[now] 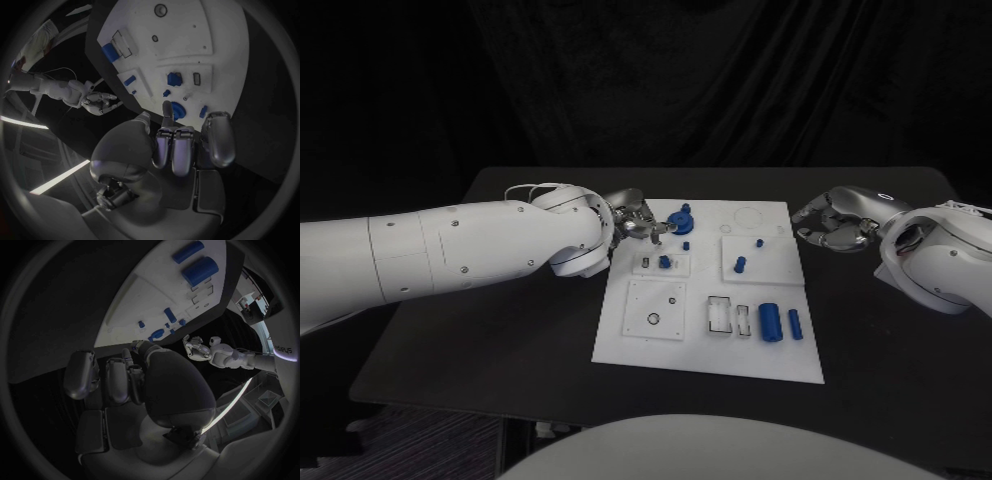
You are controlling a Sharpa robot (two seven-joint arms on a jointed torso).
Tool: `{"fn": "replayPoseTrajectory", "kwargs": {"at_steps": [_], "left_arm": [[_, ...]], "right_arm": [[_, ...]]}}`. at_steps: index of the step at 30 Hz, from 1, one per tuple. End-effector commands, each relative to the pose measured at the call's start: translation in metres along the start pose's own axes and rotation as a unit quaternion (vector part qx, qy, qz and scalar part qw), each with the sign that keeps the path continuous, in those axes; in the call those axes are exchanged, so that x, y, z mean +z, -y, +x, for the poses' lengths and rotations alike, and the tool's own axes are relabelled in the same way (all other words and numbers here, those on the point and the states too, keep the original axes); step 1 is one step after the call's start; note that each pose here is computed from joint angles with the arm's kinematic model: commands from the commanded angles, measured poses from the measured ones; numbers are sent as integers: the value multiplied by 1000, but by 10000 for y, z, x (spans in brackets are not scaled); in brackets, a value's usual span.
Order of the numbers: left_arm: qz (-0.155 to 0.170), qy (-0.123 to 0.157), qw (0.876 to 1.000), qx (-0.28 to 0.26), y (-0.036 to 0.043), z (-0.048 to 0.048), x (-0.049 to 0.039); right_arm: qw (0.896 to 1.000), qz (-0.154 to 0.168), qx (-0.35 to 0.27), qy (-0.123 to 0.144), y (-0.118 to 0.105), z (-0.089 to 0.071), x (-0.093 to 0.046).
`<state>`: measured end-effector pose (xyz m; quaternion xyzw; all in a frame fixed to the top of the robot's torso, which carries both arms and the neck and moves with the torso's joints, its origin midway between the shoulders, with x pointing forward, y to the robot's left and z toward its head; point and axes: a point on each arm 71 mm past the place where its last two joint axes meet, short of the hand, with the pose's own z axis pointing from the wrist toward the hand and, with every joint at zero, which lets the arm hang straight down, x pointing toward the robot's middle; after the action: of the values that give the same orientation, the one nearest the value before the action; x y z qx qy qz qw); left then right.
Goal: Assemble the parts on the task board
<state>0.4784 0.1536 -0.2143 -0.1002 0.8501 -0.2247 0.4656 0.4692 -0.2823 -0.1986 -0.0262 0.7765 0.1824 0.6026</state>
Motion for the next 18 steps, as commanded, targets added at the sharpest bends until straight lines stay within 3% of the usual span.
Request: {"fn": "replayPoseTrajectory", "kwargs": {"at_steps": [1, 9, 18], "left_arm": [[-30, -19, 999, 38, -3, 16, 3], [-51, -27, 996, 74, 11, 31, 35], [-53, -14, 994, 94, 73, 39, 112]], "right_arm": [[1000, 2, 2, 2, 9, 8, -1], [1000, 2, 3, 2, 22, 17, 1], [1000, -2, 5, 4, 27, 39, 4]]}}
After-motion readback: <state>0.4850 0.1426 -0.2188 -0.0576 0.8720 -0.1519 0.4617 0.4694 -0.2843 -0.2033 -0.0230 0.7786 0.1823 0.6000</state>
